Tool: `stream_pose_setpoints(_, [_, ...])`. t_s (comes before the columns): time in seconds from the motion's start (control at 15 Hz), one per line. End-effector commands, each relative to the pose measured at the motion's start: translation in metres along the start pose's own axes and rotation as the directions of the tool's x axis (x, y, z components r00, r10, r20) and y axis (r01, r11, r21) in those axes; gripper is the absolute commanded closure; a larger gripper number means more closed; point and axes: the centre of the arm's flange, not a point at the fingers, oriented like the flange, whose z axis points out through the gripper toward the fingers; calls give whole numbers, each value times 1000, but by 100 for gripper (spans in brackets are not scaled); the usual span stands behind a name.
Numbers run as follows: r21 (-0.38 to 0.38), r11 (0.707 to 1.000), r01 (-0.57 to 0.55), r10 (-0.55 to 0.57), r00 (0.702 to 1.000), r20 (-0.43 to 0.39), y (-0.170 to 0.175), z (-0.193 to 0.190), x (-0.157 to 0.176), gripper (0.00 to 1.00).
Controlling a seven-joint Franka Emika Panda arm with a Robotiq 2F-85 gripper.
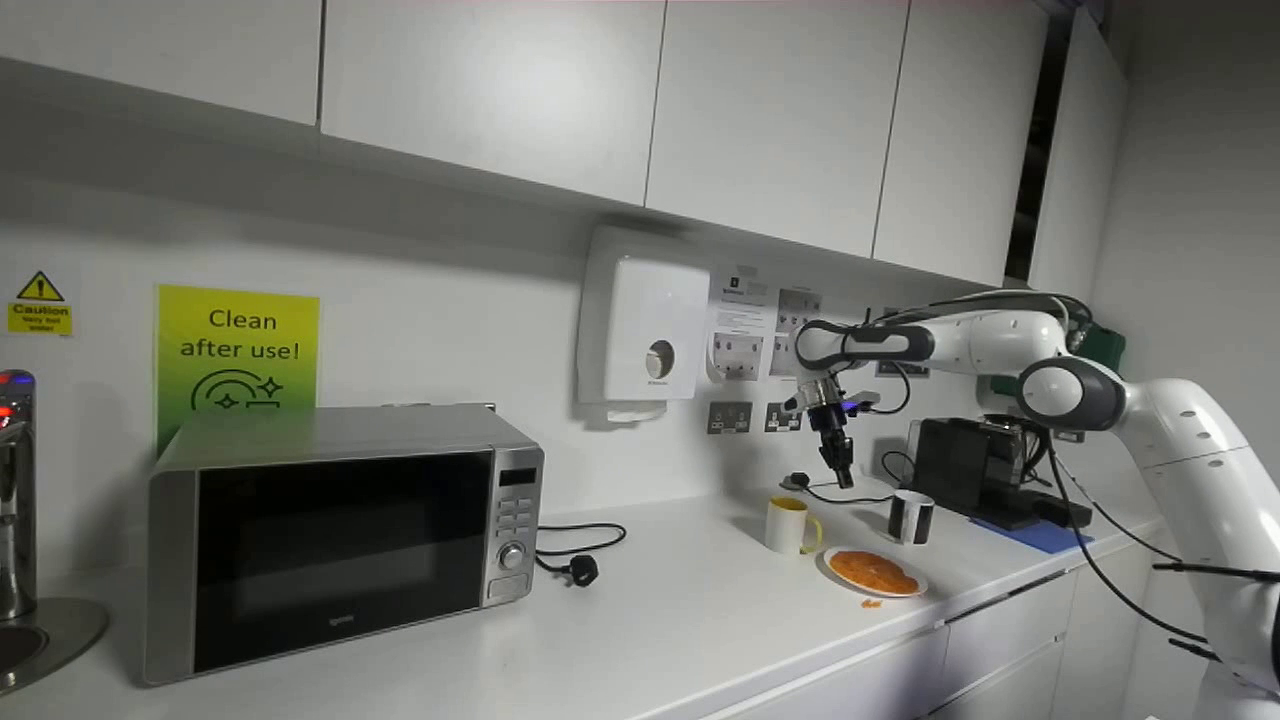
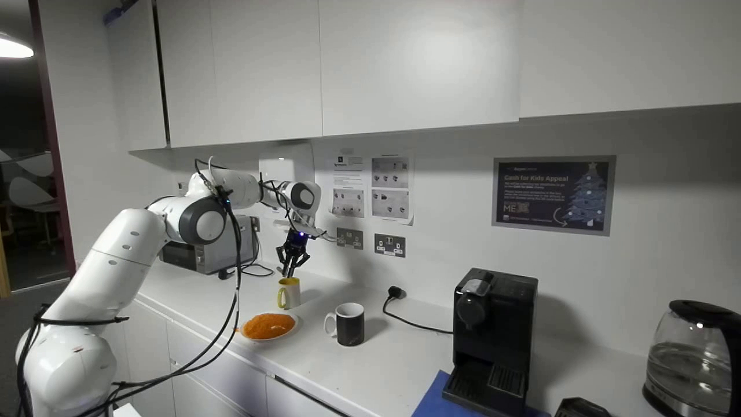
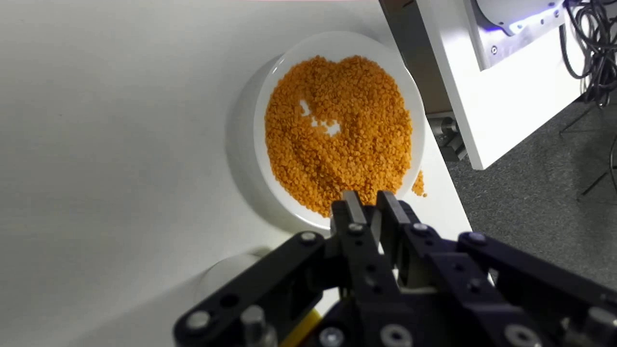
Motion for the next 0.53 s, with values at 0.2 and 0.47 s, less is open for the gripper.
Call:
stream_pose_setpoints(0.2, [38,999,32,-31,999,-39,7,-18,-6,97])
stream_pose_setpoints(0.47, [54,998,42,-39,998,-51,7,-20,-5,97])
